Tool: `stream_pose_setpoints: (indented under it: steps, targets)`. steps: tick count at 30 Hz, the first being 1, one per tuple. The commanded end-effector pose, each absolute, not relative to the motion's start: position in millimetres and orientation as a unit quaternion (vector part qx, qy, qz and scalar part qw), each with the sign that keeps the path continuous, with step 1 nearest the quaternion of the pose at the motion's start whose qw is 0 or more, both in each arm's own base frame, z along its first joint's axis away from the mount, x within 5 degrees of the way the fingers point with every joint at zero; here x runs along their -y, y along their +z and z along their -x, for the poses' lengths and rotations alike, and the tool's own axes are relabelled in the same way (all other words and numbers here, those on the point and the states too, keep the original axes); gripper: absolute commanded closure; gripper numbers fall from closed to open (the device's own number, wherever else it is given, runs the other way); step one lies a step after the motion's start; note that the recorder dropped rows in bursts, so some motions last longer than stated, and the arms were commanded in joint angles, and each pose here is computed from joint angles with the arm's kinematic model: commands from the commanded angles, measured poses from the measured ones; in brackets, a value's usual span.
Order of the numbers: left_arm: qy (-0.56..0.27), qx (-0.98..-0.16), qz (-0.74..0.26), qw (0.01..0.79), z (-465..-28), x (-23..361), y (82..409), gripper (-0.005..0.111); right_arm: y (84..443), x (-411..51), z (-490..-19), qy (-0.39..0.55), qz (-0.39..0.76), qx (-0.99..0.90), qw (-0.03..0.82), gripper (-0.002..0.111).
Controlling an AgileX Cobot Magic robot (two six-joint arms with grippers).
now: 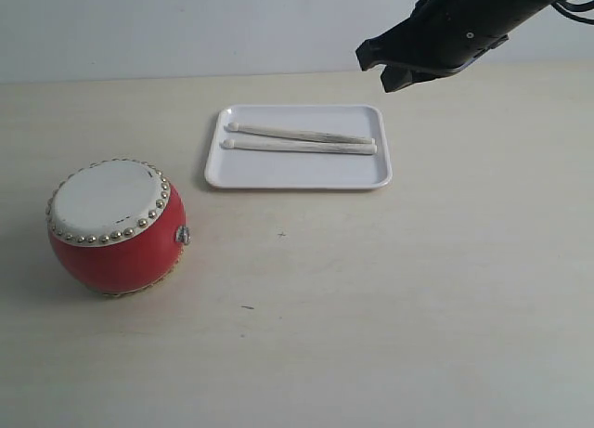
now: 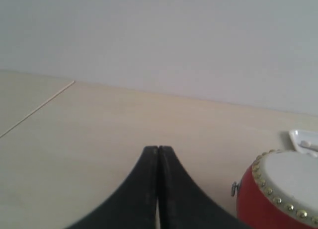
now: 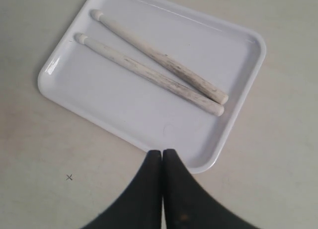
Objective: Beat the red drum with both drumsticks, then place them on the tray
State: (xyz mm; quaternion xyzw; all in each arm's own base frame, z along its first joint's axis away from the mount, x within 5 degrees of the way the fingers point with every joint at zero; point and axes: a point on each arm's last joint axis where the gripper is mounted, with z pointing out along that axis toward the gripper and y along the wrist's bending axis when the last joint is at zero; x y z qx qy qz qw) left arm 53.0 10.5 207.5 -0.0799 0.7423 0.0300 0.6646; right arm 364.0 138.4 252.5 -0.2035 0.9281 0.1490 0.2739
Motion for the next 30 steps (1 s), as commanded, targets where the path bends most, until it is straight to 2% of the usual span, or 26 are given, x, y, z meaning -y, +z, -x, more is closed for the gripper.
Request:
stream_pose_setpoints:
  steps: [1,12,19,23,30]
  targets:
    - [0.035,-0.739,0.067,0.669,-55,-10,196,0.107,255,-137,-364,0.148,0.202,-0.927,0.281,0.108]
    - [0.025,-0.736,0.072,0.673,-55,-9,197,0.107,255,-137,-364,0.148,0.202,-0.927,0.281,0.108]
    - [0.017,-0.757,0.068,0.649,-55,-7,191,0.107,255,-137,-364,0.148,0.202,-0.927,0.281,0.108]
    - [0.020,-0.791,0.075,0.606,-53,-8,181,0.107,255,-137,-364,0.148,0.202,-0.927,0.281,0.108]
    - [0.020,-0.791,0.075,0.606,-53,-8,181,0.107,255,-137,-364,0.148,0.202,-0.927,0.281,0.108]
